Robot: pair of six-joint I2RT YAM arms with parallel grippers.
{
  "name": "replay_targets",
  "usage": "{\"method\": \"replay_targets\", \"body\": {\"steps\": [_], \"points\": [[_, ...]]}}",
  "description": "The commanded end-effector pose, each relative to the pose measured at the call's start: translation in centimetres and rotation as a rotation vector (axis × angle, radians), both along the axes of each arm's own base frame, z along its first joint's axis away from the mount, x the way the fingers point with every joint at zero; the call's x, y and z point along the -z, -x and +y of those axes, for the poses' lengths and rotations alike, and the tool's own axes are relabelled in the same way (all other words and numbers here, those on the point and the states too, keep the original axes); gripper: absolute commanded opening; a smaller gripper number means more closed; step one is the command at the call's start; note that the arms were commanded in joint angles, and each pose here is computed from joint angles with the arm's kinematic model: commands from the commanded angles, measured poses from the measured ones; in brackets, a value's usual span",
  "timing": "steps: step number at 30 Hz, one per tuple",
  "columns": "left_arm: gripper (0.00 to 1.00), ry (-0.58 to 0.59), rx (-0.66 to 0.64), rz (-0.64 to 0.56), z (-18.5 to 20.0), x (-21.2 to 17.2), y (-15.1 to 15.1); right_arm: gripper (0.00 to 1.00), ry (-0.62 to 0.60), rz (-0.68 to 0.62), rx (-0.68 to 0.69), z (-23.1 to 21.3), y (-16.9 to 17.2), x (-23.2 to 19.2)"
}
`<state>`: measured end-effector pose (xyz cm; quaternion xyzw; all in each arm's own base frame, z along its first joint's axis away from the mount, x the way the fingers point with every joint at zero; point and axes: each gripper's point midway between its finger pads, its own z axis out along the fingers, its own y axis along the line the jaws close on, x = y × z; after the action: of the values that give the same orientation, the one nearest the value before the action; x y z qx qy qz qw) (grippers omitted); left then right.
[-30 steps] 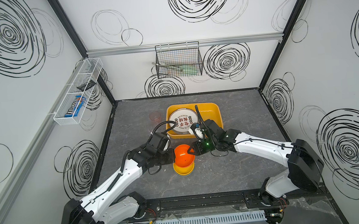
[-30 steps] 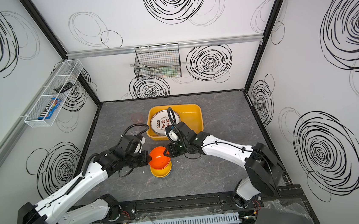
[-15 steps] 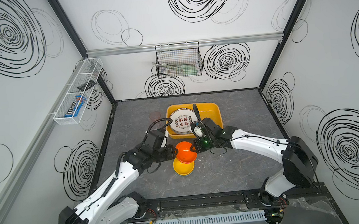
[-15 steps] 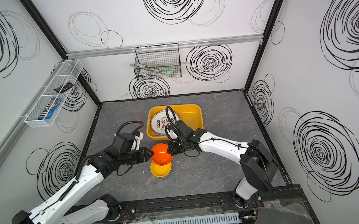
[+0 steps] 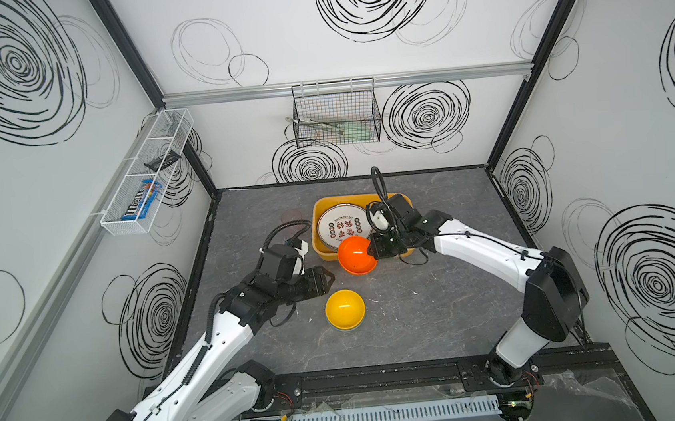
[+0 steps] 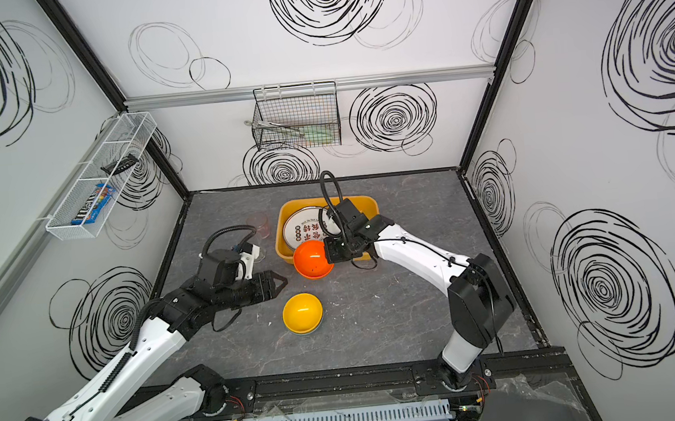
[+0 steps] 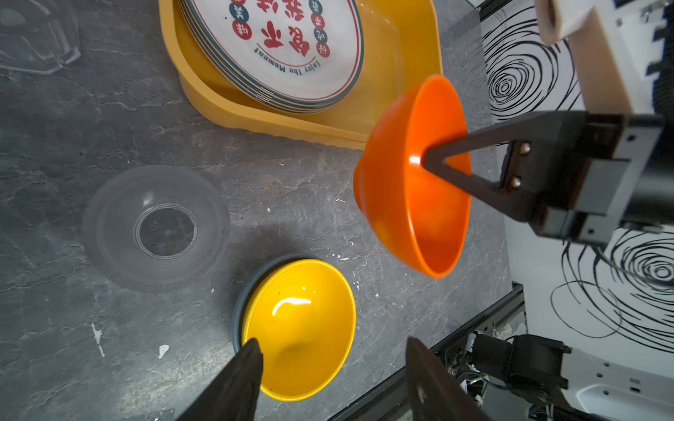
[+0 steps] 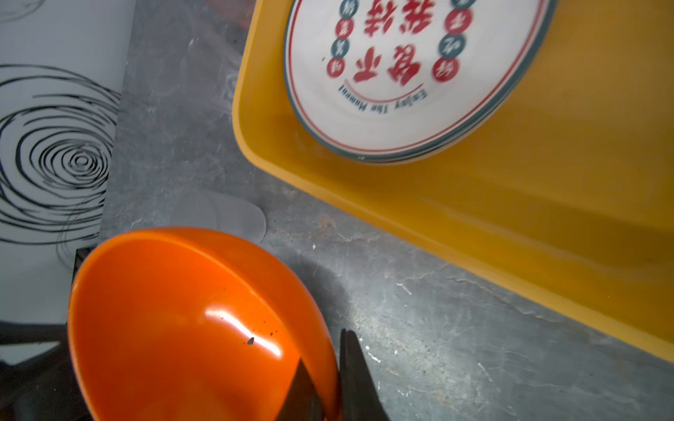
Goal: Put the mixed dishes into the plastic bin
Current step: 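Lift the orange bowl with the right gripper toward the yellow bin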
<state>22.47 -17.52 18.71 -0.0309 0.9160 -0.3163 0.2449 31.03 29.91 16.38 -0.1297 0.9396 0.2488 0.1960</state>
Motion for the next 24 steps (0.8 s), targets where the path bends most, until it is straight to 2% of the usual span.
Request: {"method": "replay_targets", "body": {"steps": [1,10,24], "points": [[0.68,0.051,0.037,-0.02,-0.6,-0.5,0.2,0.02,0.053,-0.013,0.057,-1.8,-1.9,-0.7],[0.7,0.145,0.075,-0.057,-1.9,-2.1,-0.5,0.02,0.104,-0.022,0.198,-5.7,-7.7,-0.3],[0.71,0.147,0.08,-0.036,-2.0,-1.5,-0.3,0.01,0.173,0.041,0.398,-11.7,-16.7,3.9]]}}
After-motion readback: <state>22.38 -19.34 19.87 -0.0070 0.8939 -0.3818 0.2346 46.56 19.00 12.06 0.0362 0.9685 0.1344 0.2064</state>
